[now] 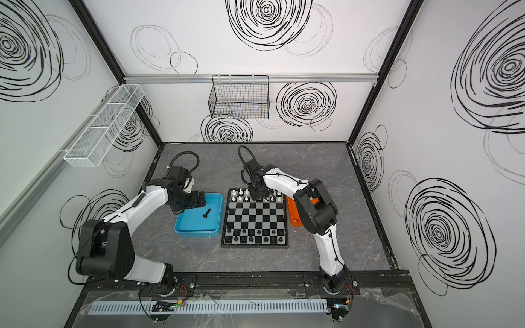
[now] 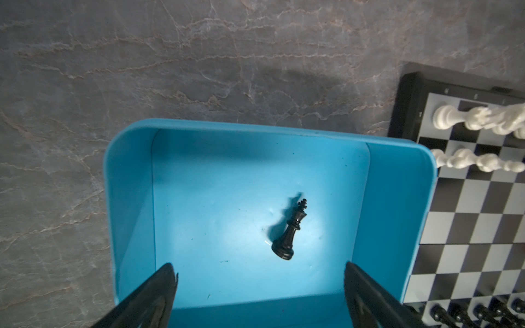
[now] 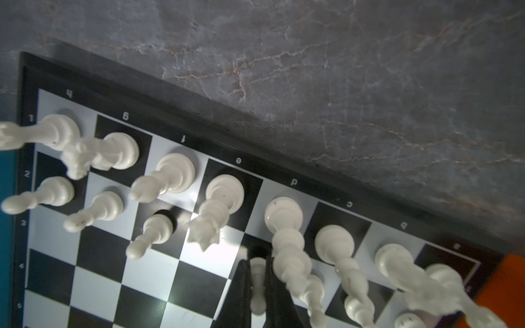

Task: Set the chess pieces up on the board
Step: 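Lower the white pawn onto its square and open the right gripper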

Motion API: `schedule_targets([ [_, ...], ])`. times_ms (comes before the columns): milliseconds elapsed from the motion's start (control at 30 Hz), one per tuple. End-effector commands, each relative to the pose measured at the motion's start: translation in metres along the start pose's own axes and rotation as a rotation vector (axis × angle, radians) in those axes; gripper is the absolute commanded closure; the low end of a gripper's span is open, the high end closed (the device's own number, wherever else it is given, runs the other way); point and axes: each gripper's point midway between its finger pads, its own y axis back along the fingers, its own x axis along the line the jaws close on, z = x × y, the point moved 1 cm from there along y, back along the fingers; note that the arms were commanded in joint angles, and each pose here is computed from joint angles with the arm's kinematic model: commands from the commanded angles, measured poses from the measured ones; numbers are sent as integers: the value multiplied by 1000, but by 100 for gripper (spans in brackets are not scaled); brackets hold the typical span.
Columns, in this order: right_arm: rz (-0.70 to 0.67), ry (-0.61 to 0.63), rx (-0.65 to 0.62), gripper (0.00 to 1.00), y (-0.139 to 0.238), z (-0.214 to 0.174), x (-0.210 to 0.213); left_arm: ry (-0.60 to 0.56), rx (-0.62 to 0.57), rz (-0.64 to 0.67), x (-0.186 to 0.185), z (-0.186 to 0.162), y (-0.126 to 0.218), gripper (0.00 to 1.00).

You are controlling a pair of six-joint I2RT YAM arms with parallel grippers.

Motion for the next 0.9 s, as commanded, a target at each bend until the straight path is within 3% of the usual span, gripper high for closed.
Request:
schedule_targets([
  [0, -25, 5, 8, 89, 0, 0, -2, -4, 0, -6, 2, 1, -2, 5],
  [867, -35, 4, 20, 80, -3, -5, -5, -4, -3, -4, 3, 0, 0, 5],
])
